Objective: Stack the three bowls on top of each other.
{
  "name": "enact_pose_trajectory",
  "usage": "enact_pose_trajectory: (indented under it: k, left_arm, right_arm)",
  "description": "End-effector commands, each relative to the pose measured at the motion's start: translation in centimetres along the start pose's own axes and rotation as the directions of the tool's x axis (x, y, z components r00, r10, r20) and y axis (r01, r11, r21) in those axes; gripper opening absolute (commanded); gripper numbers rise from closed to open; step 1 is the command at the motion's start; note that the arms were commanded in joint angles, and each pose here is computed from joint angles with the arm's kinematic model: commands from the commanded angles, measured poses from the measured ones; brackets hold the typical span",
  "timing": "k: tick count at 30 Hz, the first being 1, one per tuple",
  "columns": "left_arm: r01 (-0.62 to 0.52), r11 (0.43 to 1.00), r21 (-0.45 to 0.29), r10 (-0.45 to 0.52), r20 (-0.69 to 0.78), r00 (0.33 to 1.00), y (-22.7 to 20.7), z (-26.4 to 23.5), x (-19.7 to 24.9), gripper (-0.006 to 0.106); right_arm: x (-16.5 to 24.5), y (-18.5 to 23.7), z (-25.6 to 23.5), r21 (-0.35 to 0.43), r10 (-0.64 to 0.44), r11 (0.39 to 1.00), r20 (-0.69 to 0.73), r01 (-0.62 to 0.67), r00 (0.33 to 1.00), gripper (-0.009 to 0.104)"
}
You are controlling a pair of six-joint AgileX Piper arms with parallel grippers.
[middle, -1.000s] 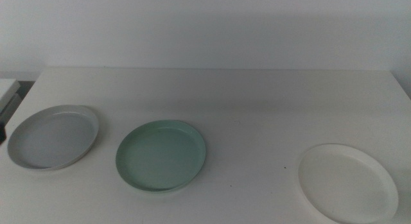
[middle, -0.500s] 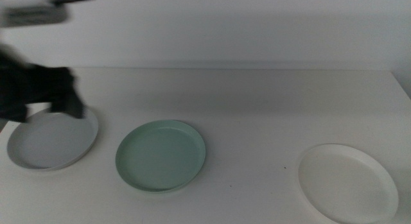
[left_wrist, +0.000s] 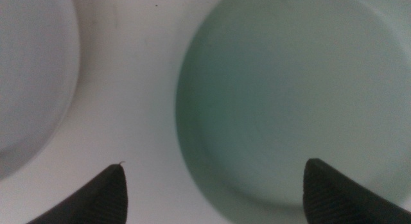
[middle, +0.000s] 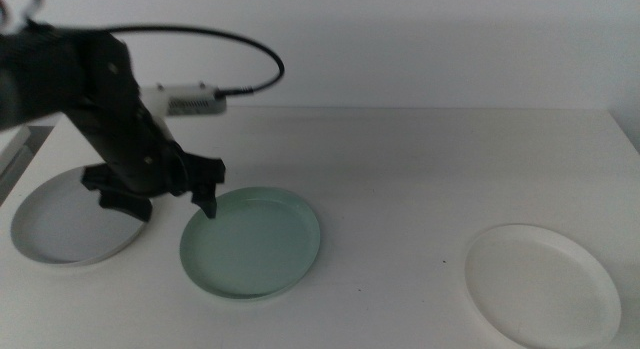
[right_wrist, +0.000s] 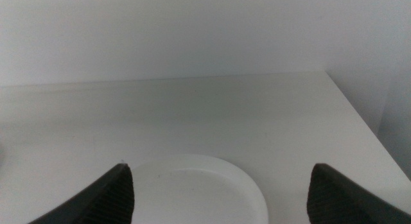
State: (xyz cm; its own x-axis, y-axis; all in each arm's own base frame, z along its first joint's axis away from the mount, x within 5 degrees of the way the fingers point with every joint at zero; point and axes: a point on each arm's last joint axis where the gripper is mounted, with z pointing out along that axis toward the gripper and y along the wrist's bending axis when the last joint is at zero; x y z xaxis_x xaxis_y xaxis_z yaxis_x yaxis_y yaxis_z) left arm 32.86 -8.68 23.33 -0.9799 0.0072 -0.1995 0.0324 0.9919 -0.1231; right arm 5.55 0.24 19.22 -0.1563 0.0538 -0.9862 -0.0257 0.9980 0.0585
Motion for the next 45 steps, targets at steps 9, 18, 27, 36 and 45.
enact_pose_trajectory:
  k: [9,18,27,36,45]
  left_arm:
    - [0.02,1.0,-0.008,-0.02,-0.061,0.998,0.5,6.2,-1.1,0.094]
    - [0.022,1.0,-0.001,-0.022,-0.112,0.993,0.7,9.0,-0.4,0.081]
    - [0.03,0.999,0.022,-0.026,-0.141,0.99,0.5,9.6,-0.3,0.011]
    - [0.024,0.997,0.074,-0.023,-0.011,1.0,-0.6,2.8,-1.6,-0.002]
    - [-0.111,0.988,0.107,0.106,0.048,0.993,-6.9,-1.3,-6.0,-0.002]
  right_arm:
    - [0.0,0.0,0.0,0.005,-0.007,1.0,0.011,0.007,1.0,0.091]
    - [0.0,0.0,0.0,0.005,-0.007,1.0,0.011,0.007,1.0,0.091]
    - [0.0,0.0,0.0,0.005,-0.007,1.0,0.011,0.007,1.0,0.091]
    - [0.0,0.0,0.0,0.005,-0.007,1.0,0.011,0.007,1.0,0.091]
    - [0.0,0.0,0.0,0.005,-0.007,1.0,0.011,0.007,1.0,0.091]
